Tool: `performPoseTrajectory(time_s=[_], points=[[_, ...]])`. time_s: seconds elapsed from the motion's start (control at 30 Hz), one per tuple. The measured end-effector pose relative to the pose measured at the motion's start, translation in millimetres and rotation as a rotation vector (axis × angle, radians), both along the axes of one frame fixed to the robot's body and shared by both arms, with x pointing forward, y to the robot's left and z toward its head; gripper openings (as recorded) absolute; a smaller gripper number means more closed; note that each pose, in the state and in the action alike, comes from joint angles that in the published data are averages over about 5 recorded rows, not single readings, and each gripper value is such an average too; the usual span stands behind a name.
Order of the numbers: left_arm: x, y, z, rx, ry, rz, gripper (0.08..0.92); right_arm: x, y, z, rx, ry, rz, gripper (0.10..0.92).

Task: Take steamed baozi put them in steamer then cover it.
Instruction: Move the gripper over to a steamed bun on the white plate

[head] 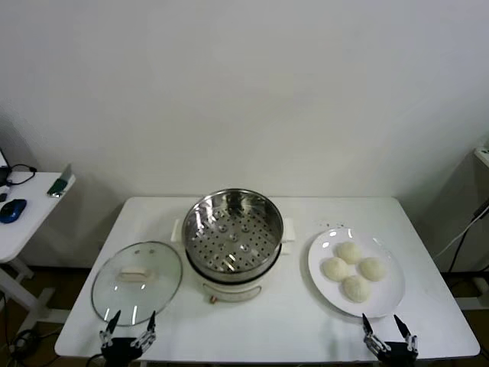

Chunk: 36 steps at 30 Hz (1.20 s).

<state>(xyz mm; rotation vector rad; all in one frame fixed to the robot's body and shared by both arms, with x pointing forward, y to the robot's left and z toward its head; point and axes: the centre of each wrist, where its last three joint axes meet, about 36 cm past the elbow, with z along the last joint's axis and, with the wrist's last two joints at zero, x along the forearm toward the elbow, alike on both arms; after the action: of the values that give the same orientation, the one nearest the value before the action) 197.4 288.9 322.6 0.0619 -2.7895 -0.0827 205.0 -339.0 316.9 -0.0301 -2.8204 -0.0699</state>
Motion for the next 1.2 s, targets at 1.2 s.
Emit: performPoseTrajectory(time_s=[1.2], points=[[13, -5, 4, -0.001, -0.025, -0.048, 0.823, 332, -90, 207, -0.8, 0.24, 1.023, 0.823]])
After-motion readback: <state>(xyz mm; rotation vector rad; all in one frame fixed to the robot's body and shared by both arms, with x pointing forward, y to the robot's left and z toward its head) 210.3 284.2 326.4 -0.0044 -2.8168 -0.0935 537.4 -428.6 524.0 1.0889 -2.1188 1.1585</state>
